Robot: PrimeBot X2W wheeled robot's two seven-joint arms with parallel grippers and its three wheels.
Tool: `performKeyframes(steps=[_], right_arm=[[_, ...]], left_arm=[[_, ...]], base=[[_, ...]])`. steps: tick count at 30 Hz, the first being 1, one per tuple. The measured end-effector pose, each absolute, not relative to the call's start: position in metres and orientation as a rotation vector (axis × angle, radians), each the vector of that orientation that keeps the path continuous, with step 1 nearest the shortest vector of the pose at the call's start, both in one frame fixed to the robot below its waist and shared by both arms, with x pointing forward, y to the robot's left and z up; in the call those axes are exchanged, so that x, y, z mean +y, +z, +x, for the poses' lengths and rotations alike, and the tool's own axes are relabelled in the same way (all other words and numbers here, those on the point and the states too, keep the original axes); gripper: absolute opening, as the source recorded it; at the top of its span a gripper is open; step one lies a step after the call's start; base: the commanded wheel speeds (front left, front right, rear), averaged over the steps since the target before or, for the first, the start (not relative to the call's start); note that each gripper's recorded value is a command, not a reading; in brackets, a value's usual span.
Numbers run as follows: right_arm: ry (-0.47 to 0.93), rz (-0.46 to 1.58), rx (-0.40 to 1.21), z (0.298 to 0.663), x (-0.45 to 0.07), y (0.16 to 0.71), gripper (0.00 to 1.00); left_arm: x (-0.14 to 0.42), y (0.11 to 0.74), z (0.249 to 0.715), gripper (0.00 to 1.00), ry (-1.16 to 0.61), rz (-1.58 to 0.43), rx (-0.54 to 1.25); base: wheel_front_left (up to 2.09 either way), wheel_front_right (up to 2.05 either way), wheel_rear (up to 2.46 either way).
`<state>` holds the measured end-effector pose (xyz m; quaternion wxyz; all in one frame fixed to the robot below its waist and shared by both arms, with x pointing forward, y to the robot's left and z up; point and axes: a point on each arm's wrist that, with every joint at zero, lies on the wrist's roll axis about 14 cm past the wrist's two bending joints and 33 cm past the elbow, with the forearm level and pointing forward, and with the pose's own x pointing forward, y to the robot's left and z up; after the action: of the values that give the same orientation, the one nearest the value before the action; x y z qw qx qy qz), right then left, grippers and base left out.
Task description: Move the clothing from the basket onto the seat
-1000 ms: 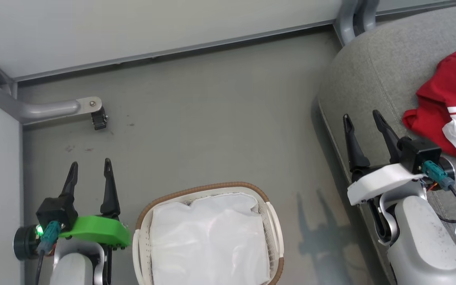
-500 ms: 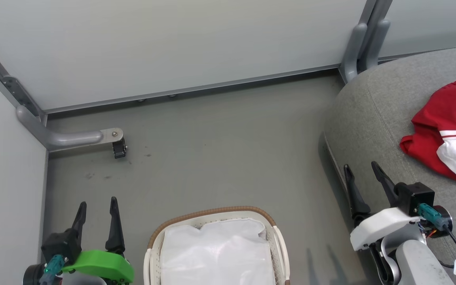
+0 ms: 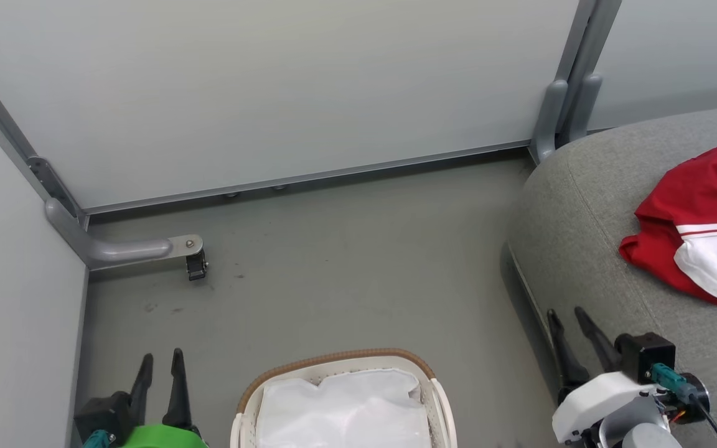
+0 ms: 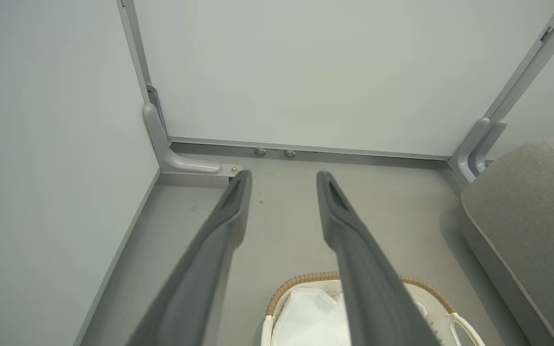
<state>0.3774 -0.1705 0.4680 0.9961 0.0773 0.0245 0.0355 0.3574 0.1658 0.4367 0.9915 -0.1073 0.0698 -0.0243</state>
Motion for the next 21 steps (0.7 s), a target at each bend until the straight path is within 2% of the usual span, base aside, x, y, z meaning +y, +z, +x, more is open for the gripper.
performKeyframes(steps=[6, 21], right_arm=[[0.05, 0.202, 0.125, 0.366, -0.171, 0.446, 0.0], [-0.027, 0.465, 0.122, 0.371, -0.183, 0.453, 0.0]], left_arm=[[0.167, 0.423, 0.352, 0.0, -0.031, -0.25, 0.194], [0.179, 0.428, 0.355, 0.0, 0.056, -0.505, 0.199]], base=[[0.0, 0.0, 0.0], [0.0, 0.0, 0.0]])
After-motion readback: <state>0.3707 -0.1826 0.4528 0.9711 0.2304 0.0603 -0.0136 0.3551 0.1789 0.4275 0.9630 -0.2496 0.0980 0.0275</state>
